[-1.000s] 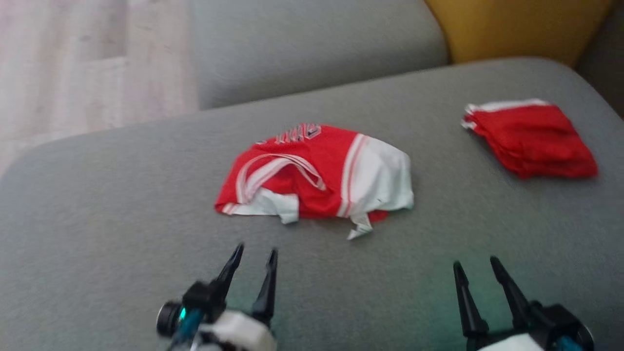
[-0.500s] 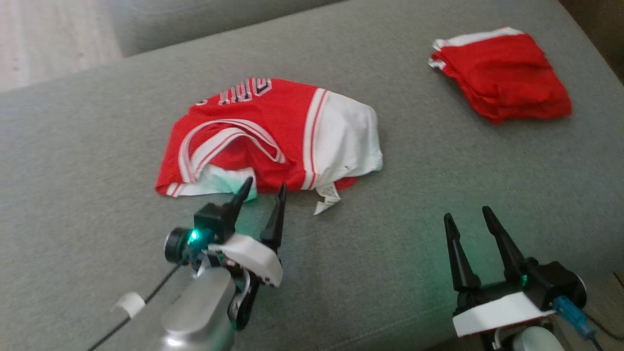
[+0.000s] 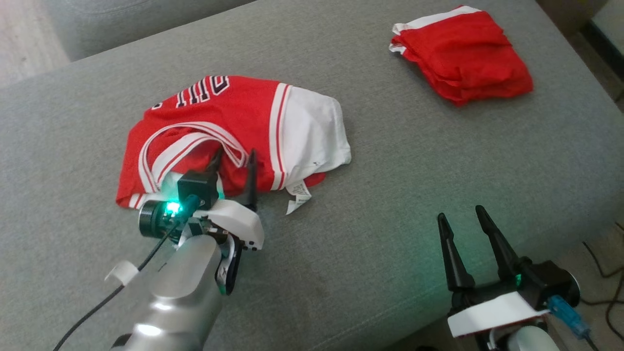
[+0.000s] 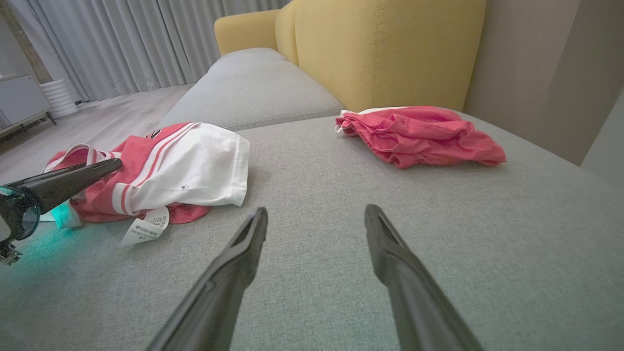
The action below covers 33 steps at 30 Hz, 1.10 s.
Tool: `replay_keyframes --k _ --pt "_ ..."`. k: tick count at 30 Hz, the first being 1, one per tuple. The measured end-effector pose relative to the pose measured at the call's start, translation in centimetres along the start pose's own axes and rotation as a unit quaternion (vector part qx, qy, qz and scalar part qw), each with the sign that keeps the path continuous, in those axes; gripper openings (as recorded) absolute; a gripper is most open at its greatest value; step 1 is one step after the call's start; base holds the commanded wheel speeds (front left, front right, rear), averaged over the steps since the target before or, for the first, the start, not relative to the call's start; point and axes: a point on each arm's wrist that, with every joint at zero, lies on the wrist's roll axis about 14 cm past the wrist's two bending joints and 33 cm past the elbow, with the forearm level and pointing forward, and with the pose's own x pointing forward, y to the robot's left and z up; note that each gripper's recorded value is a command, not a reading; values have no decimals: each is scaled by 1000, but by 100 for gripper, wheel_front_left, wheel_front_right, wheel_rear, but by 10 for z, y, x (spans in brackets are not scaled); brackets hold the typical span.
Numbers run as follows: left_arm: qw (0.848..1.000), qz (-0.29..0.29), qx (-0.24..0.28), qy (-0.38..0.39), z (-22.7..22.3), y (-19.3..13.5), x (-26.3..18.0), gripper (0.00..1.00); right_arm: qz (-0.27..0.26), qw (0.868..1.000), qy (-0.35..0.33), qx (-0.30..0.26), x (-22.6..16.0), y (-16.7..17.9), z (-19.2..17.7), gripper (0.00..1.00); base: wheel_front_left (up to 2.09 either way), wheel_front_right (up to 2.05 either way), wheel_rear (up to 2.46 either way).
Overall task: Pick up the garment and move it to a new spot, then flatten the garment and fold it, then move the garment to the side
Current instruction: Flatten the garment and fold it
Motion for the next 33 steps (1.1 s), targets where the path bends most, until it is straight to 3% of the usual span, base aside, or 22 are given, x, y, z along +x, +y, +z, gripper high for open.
replay_keyframes --k 1,2,9,12,18,23,25,27,29,33 --pt "1000 -2 1 1 0 -1 1 27 -3 1000 0 0 -1 -2 0 100 0 0 0" --pt "1000 -6 0 0 1 -3 2 0 -6 1000 -1 0 -2 -3 0 100 0 0 0" --pt "996 -59 18 -61 45 -32 5 0 -16 1000 -15 2 -8 -9 7 100 0 0 0" --pt "983 -101 51 -146 118 -55 7 0 -7 1000 -28 6 -11 -4 13 100 0 0 0" --pt "932 -141 149 -299 267 -95 -14 0 9 998 -53 18 -15 4 24 100 0 0 0" --pt "879 -142 193 -412 377 -113 -62 0 28 998 -54 27 -17 16 22 100 0 0 0" --pt "871 -131 189 -434 402 -105 -79 0 39 998 -49 28 -16 22 19 100 0 0 0" --pt "876 -108 174 -437 408 -84 -88 0 51 997 -51 28 -13 28 20 100 0 0 0" --pt "890 -77 165 -418 395 -52 -88 0 61 996 -53 27 -9 33 22 100 0 0 0" --pt "943 18 114 -311 302 46 -80 0 88 994 -56 24 1 49 26 100 0 0 0"
